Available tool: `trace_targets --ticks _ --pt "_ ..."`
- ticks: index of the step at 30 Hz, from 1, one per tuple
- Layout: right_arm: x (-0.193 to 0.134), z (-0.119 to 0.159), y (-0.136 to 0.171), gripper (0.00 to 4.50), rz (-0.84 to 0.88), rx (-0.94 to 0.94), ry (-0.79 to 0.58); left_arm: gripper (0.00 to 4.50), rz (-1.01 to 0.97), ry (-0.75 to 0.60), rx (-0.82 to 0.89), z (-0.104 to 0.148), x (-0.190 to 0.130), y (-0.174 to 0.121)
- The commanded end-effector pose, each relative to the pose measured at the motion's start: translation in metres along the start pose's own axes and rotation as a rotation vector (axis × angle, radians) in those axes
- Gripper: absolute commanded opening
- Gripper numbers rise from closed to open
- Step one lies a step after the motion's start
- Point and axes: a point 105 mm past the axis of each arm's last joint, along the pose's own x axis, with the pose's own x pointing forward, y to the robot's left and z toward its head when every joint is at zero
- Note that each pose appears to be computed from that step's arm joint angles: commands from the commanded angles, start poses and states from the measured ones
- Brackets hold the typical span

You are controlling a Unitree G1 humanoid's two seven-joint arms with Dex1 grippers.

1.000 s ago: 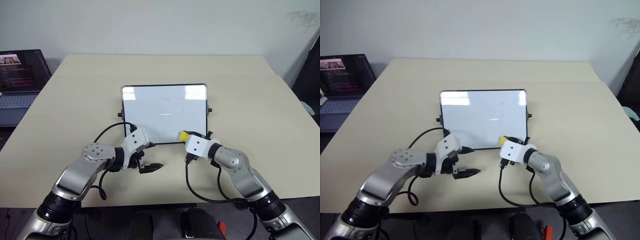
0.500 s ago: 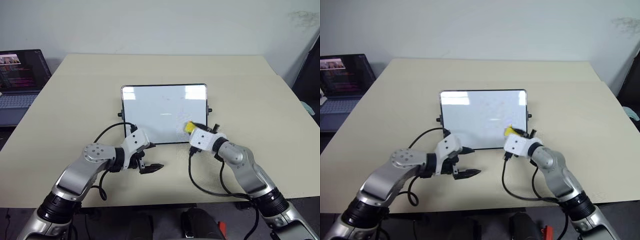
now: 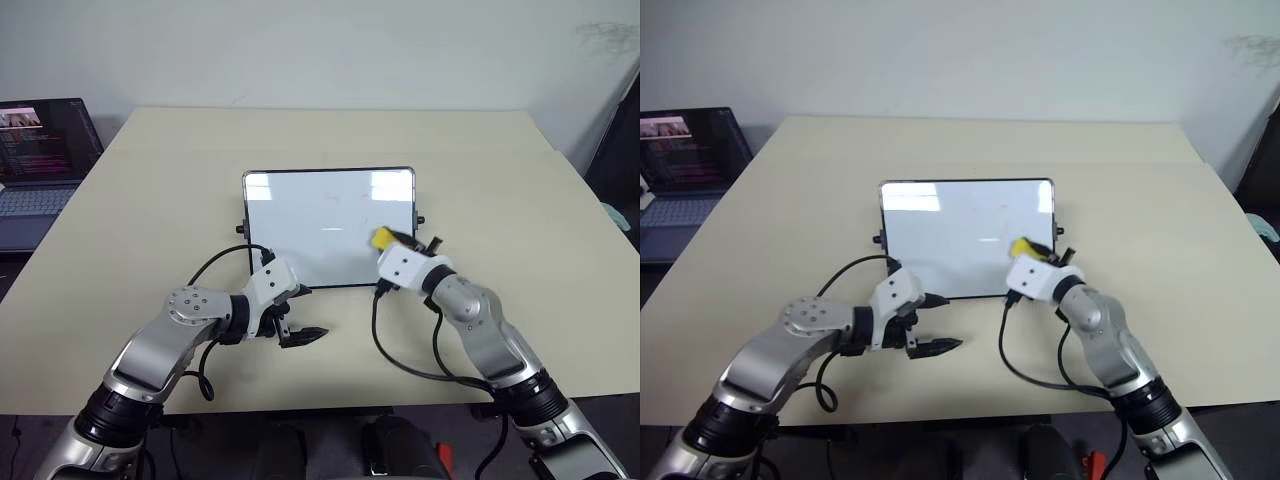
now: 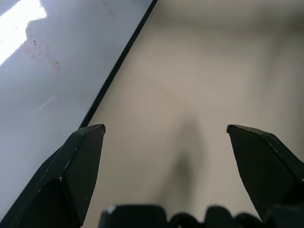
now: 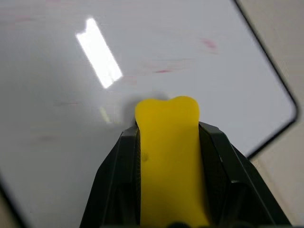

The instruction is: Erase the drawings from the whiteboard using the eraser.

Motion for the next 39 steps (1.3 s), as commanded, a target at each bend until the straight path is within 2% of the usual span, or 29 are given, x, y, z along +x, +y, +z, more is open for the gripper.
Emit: trace_targets --ticks 1,6,9,13,18,25,28,33,36,39 --pt "0.002 0.009 -0.003 1.33 0.007 0.015 -0.042 4.50 -0.017 -0.027 0.024 0.008 0.000 -0.005" --pt "-0.007 0.003 0.048 1.32 0.287 0.020 -0.030 4.50 -0.015 -0.027 0.021 0.007 0.001 -0.006" --pt "-0.013 -0.005 0.062 1.32 0.368 0.015 0.004 4.50 -0.013 -0.028 0.019 0.007 0.001 -0.006" --pt "-0.006 -0.003 0.046 1.32 0.278 -0.011 -0.002 4.50 -0.012 -0.029 0.017 0.007 0.001 -0.006" --pt "0.011 0.010 -0.002 1.32 0.041 -0.026 -0.041 4.50 -0.012 -0.030 0.013 0.007 0.001 -0.007" --pt "0.028 0.026 -0.029 1.32 -0.071 -0.037 -0.090 4.50 -0.012 -0.034 0.010 0.007 0.001 -0.008" --pt "0.031 0.027 -0.023 1.32 -0.018 -0.030 -0.096 4.50 0.002 -0.041 0.009 0.009 0.001 -0.006" --pt "0.020 0.012 0.018 1.32 0.214 -0.009 -0.052 4.50 0.064 -0.082 0.004 0.017 -0.002 0.006" --pt "0.016 0.009 0.022 1.32 0.234 -0.004 -0.038 4.50 0.085 -0.095 0.003 0.020 -0.002 0.011" --pt "0.018 0.014 0.010 1.32 0.175 0.015 -0.054 4.50 0.095 -0.106 0.008 0.025 -0.002 0.016"
